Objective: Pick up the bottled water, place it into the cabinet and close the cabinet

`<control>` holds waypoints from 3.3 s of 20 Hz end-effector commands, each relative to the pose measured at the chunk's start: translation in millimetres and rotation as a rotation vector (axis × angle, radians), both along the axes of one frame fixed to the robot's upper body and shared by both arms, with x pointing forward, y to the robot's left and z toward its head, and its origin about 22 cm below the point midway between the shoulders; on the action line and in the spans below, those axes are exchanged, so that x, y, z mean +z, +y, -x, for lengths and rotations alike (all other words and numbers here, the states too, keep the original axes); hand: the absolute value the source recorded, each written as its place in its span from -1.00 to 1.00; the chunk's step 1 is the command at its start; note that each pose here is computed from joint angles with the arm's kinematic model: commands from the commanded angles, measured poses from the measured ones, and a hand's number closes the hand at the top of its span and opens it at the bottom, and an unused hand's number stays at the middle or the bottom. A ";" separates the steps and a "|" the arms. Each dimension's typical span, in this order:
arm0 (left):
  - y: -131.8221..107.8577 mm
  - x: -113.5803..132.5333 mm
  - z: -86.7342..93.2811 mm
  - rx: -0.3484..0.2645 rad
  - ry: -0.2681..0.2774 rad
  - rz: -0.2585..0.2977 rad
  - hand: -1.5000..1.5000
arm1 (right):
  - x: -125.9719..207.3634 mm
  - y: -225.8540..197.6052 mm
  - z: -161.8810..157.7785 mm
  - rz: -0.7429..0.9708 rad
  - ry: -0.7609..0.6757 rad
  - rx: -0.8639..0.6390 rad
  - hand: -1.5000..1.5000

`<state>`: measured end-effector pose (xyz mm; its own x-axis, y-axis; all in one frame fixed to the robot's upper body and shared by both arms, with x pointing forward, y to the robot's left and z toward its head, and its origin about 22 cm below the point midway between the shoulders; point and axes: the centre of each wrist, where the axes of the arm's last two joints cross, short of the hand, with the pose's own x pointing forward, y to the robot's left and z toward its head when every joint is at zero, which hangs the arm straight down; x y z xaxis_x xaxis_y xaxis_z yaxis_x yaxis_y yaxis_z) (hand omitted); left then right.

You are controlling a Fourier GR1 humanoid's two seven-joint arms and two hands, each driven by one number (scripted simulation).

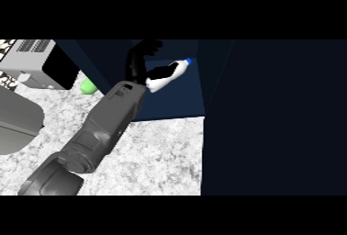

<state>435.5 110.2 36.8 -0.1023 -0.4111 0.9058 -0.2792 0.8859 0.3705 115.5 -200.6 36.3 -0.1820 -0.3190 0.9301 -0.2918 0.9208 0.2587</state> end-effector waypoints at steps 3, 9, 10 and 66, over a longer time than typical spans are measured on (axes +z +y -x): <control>16.4 -19.1 6.6 0.049 0.023 -0.051 -1.00 | -7.2 5.0 -5.2 0.014 -0.009 -0.007 -1.00; 39.7 -10.0 -0.8 0.054 0.035 -0.033 -1.00 | -1.6 1.7 2.8 -0.006 0.003 0.013 -1.00; 29.7 -1.0 -3.9 0.036 -0.012 -0.011 -1.00 | 2.2 1.4 1.2 -0.008 -0.007 -0.003 -1.00; 55.1 30.9 261.7 -0.505 -0.244 0.676 -1.00 | 17.3 10.3 32.7 0.244 0.028 0.252 1.00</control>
<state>206.5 150.9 55.4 -0.3306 0.3538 0.8749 0.2326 0.9290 -0.2878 87.2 -196.9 57.9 -0.1466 -0.1636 0.9756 -0.3949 0.9139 0.0939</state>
